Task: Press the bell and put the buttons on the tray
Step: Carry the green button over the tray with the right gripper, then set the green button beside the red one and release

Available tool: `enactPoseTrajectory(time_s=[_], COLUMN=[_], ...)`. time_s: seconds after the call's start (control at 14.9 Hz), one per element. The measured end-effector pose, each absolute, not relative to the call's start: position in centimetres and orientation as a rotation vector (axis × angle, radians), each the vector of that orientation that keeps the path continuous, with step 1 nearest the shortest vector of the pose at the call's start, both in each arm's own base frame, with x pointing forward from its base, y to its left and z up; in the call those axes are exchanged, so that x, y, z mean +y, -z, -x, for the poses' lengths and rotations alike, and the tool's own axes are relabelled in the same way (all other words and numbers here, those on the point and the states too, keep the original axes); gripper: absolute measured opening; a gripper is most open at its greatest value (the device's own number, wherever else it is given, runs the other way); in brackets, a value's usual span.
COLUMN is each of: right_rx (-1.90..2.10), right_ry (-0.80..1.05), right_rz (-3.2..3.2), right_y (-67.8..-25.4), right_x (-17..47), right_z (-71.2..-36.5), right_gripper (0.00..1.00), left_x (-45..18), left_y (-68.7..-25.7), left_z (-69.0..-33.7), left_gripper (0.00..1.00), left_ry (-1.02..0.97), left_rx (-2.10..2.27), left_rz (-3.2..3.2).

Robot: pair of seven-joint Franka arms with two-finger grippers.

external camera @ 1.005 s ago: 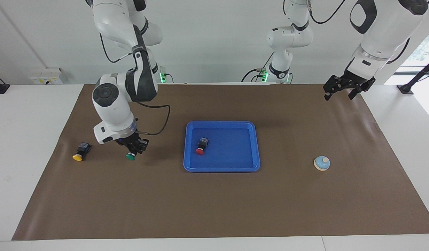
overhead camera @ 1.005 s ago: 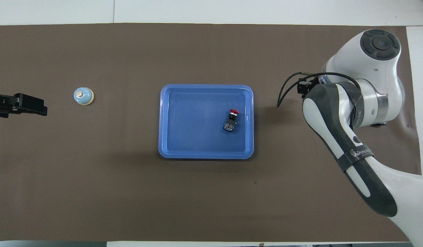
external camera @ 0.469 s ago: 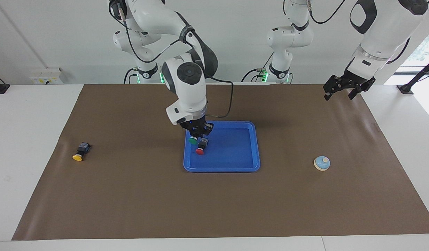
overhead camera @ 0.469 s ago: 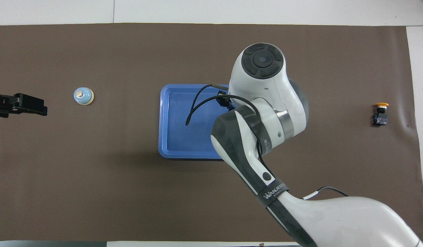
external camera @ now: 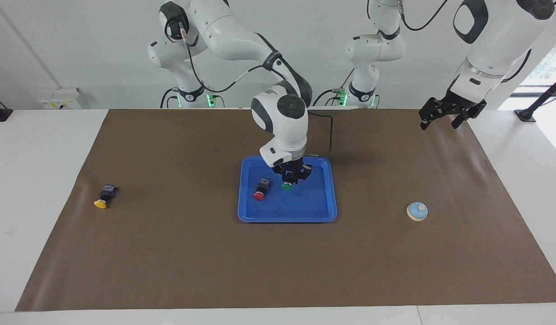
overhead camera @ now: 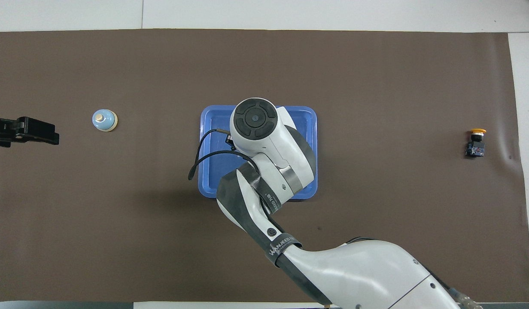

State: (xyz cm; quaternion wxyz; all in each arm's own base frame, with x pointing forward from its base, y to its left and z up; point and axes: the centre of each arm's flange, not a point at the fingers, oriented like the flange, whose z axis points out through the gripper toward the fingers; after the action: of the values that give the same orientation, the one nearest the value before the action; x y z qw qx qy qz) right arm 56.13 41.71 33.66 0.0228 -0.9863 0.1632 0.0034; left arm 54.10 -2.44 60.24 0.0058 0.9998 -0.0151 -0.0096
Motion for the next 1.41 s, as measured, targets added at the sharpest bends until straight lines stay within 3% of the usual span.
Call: enactPoseTrajectory(time_s=[0.27,0.54,0.67,0.87,0.94,1.14,1.41], right_rx=[0.502,0.5,0.508,0.544,0.552,0.643,0.702], right_ry=[0.019,0.02,0.024,-0.001,-0.02,-0.037,-0.063], right_rz=[3.041,3.041,3.035,3.041,3.053,3.056,3.048], right_y=[-30.3,-30.0,-30.4,-31.2,-32.0,-36.2,-42.8], right_x=[41.0,40.6,40.6,41.3,41.2,38.3,27.6], right_z=[-54.7,-53.8,-53.8,-53.2,-53.4,-55.9,-60.1], right_gripper=[0.44,0.44,0.56,0.93,1.0,1.0,1.0], left_x=[-2.4,-2.4,-2.4,-2.4,-2.4,-2.4,-2.4], left_y=[-60.2,-60.2,-60.2,-60.2,-60.2,-60.2,-60.2], left_z=[-54.1,-54.1,-54.1,-54.1,-54.1,-54.1,-54.1], left_gripper=[1.0,1.0,1.0,1.0,1.0,1.0,1.0], left_ry=[0.03,0.03,0.03,0.03,0.03,0.03,0.03], left_rx=[-0.047,-0.047,-0.047,-0.047,-0.047,-0.047,-0.047], left_rz=[-3.129,-3.129,-3.129,-3.129,-3.129,-3.129,-3.129])
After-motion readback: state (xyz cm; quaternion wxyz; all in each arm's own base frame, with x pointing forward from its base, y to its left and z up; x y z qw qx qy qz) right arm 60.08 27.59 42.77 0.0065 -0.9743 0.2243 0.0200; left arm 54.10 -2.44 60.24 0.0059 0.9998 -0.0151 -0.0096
